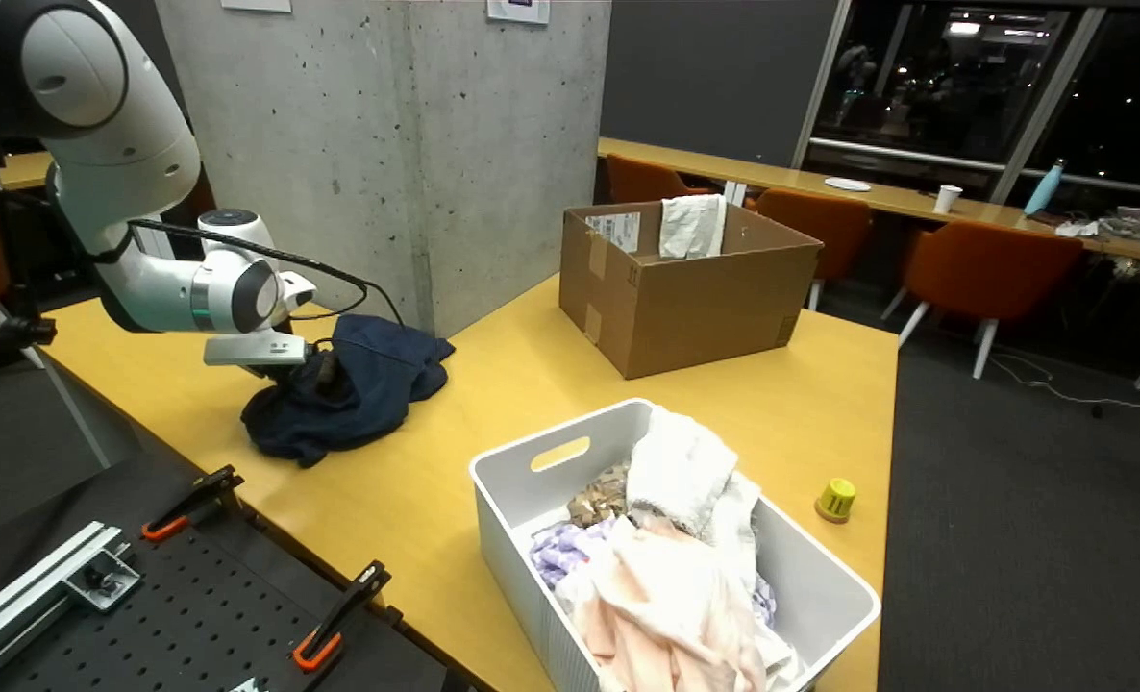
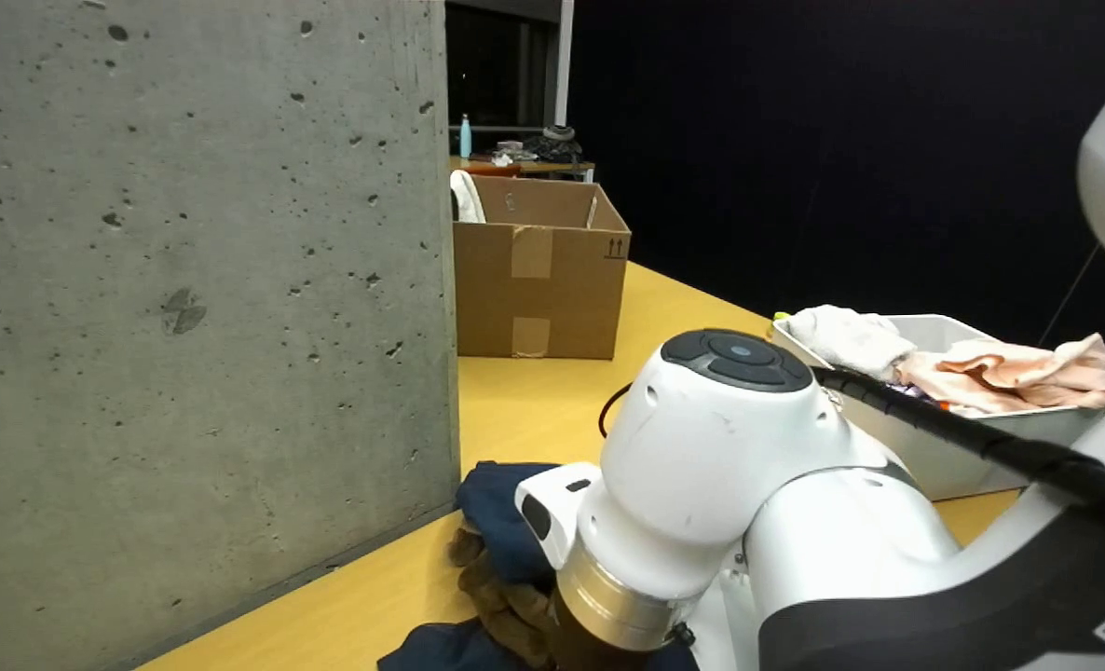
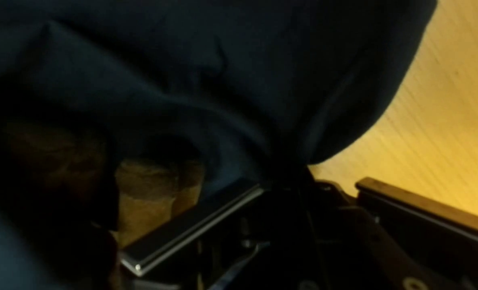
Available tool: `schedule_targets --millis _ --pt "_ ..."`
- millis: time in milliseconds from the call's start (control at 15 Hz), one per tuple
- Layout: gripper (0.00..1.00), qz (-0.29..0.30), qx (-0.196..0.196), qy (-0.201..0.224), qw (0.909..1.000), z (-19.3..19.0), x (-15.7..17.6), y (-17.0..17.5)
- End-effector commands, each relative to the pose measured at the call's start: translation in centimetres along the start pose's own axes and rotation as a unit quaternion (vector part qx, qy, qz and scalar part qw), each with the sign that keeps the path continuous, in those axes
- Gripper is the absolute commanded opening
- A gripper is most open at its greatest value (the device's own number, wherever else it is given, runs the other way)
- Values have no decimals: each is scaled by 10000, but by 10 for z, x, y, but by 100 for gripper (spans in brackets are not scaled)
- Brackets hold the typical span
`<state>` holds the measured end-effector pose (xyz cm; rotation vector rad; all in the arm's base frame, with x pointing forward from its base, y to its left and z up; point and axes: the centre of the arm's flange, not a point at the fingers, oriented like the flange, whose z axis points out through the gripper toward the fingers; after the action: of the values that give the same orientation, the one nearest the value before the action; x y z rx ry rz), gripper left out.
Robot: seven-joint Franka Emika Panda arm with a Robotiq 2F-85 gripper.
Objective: Remove the blue cloth and the moose toy from basket, then wrap the moose toy with the blue cloth
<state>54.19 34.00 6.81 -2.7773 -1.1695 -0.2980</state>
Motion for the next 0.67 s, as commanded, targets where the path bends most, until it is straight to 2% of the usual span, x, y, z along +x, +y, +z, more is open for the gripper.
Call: schedule_targets --millis 0,600 --pt "1 176 -280 49 9994 -39 -9 18" --pt "1 481 -1052 144 9932 -103 11 82"
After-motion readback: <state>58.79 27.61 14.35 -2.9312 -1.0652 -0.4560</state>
